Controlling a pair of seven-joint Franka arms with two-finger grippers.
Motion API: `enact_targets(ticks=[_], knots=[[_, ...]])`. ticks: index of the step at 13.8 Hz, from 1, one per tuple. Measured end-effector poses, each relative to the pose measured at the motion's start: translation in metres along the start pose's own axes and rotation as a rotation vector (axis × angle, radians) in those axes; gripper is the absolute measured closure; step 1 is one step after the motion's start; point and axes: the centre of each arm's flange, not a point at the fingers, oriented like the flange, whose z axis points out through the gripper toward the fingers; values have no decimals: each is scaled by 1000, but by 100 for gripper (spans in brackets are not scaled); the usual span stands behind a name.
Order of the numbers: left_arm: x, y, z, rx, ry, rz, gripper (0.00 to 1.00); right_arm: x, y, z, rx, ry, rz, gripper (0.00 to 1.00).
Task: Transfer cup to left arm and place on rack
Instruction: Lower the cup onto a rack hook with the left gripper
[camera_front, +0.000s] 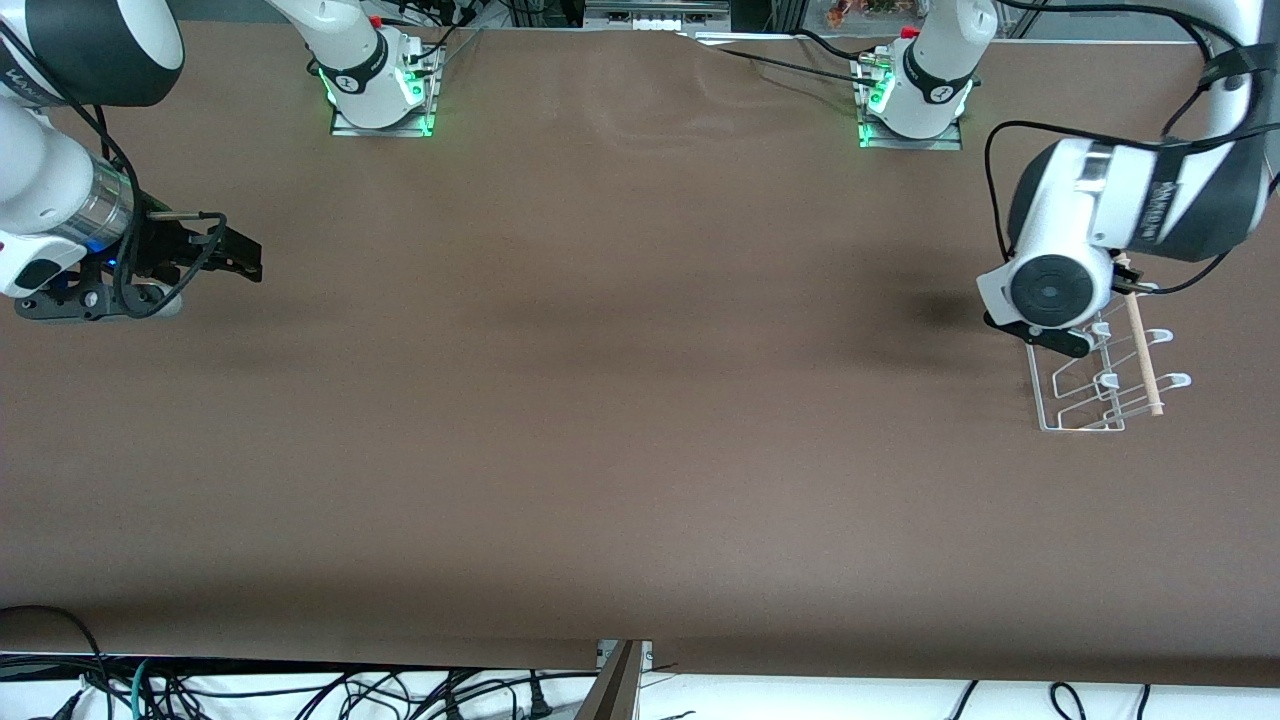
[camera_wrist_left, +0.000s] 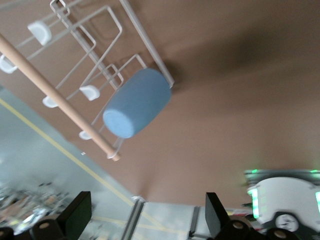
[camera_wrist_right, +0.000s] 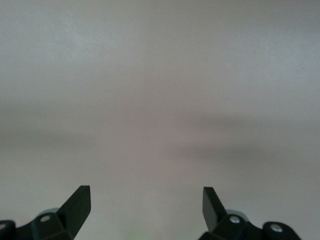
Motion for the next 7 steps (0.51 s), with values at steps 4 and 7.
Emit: enact_targets(ticks=[4, 7], knots=[[-11, -6, -82, -214, 224, -88, 0, 0, 0, 1, 0, -2, 0, 1], [-37, -23, -151, -293, 411, -116, 0, 0, 0, 1, 0, -3, -1, 1]])
